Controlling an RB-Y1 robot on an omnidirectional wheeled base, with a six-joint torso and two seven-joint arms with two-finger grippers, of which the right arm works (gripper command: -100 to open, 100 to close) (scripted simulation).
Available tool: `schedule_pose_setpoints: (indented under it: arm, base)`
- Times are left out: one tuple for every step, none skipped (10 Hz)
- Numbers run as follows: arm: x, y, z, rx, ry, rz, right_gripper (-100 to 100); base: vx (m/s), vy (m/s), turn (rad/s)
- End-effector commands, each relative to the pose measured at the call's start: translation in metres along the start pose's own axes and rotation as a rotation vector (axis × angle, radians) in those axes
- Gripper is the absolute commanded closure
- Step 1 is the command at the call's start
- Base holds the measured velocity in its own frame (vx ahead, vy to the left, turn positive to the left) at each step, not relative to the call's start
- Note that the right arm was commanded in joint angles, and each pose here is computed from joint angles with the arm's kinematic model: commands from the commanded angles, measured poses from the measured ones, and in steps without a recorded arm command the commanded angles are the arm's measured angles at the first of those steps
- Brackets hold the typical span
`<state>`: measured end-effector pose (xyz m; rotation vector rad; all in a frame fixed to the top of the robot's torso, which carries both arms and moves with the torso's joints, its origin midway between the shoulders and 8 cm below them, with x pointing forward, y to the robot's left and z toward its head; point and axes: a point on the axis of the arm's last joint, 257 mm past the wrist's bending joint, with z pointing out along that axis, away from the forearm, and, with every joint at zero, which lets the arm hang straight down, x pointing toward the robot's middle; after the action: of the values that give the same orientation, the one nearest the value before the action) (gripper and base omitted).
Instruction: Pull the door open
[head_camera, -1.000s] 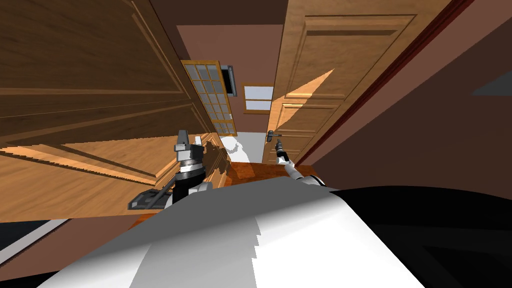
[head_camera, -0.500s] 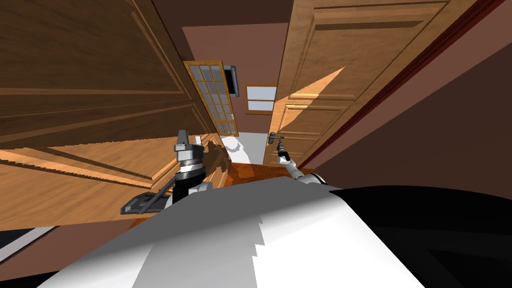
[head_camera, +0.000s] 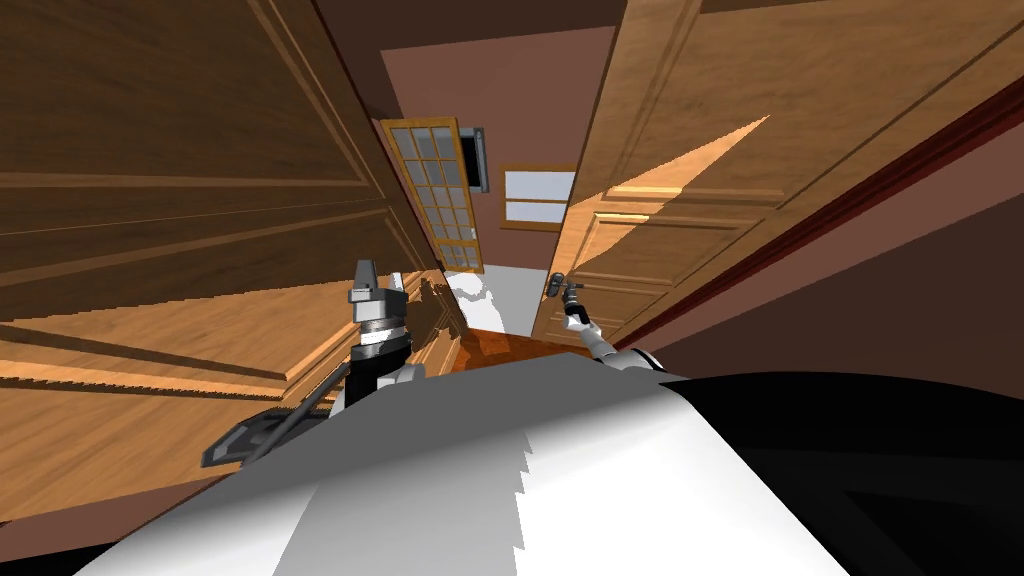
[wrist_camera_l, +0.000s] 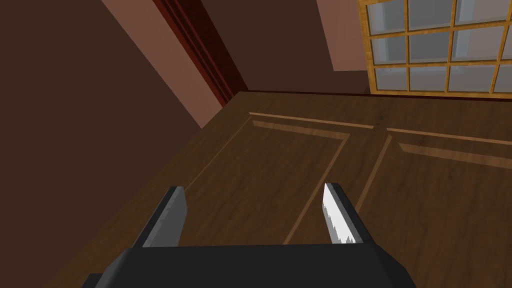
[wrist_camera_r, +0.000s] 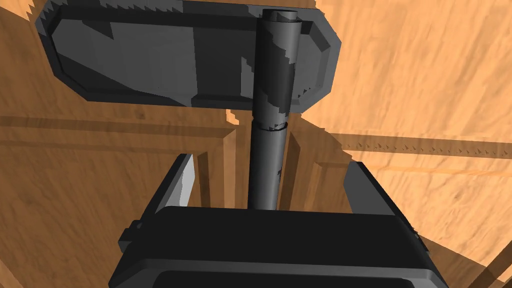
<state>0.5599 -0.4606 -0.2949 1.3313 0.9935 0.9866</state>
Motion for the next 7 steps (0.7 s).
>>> schedule_pose_setpoints:
  arm:
    - [-0.0245,0.0017,-0.0013,-0.003,-0.026,0.003,-100]
    - [-0.0245,0.0017,-0.0013,-0.003,-0.026,0.003,-100]
    - [-0.0216,0.0024,-0.0019,-0.003,-0.023,0.002,-100]
    - [-0.0216,0.0024,-0.0019,-0.003,-0.023,0.002,100]
    - [-0.0216,0.0024,-0.0019,-0.003,-0.023,0.002,100]
    - [-0.0216,0.0024,-0.0019,-0.003,-0.023,0.002,100]
    - [-0.0216,0.0024,-0.0019,-0.003,-0.023,0.002,100]
  base:
    - [0.172,-0.011,0.157]
    - [0.145,-0.011,0.053]
    - [0.054,-0.006,0.002]
    - [-0.005,0.0,0.001]
    - [-0.019,0.001,0.003]
    - [-0.018,0.002,0.006]
    - [-0.011,0.001,0.001]
